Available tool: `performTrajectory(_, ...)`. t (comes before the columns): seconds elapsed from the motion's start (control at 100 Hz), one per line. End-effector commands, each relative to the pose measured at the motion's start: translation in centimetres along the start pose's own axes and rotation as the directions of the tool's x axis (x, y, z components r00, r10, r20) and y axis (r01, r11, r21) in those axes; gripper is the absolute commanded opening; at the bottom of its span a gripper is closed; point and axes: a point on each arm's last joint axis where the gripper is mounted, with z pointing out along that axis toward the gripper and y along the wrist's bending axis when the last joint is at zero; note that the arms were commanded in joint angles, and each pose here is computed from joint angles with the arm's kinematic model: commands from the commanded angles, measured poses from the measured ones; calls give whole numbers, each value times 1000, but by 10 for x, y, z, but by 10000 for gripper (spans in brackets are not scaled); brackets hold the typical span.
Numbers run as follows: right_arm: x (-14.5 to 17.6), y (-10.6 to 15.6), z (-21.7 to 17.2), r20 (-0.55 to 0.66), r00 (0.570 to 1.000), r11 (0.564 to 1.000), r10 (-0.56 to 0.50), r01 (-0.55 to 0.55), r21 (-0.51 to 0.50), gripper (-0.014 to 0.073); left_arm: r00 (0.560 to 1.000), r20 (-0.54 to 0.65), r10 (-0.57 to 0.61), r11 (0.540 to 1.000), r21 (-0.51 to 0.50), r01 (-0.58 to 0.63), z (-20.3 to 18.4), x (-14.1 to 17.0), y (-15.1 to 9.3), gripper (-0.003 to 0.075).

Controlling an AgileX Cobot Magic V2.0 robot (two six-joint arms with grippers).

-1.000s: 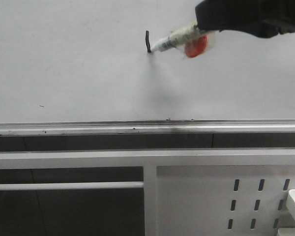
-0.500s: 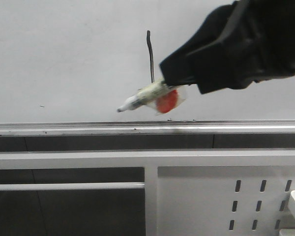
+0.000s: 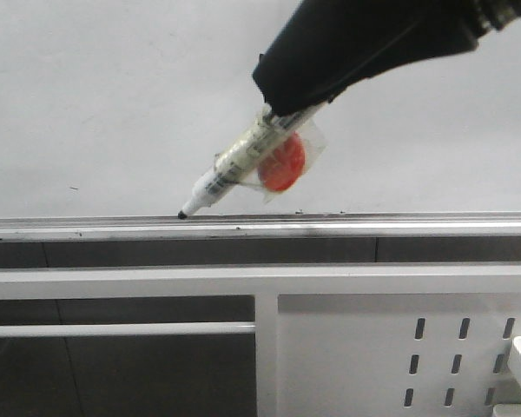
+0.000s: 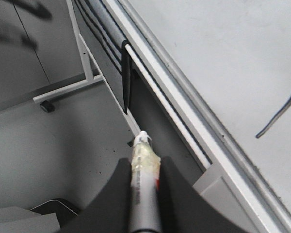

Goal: Write number 1 on whiteboard

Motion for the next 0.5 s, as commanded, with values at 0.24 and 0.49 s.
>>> performTrajectory(0.24, -35, -6, -12, 52, 998, 999, -45, 44, 11, -72, 992, 7, -126, 980, 157, 123, 47, -7, 12, 386)
performTrajectory(0.49, -42, -10, -1, 19, 998, 998, -63, 63, 7, -72, 987, 27, -156, 959, 244, 145, 76, -10, 19, 386)
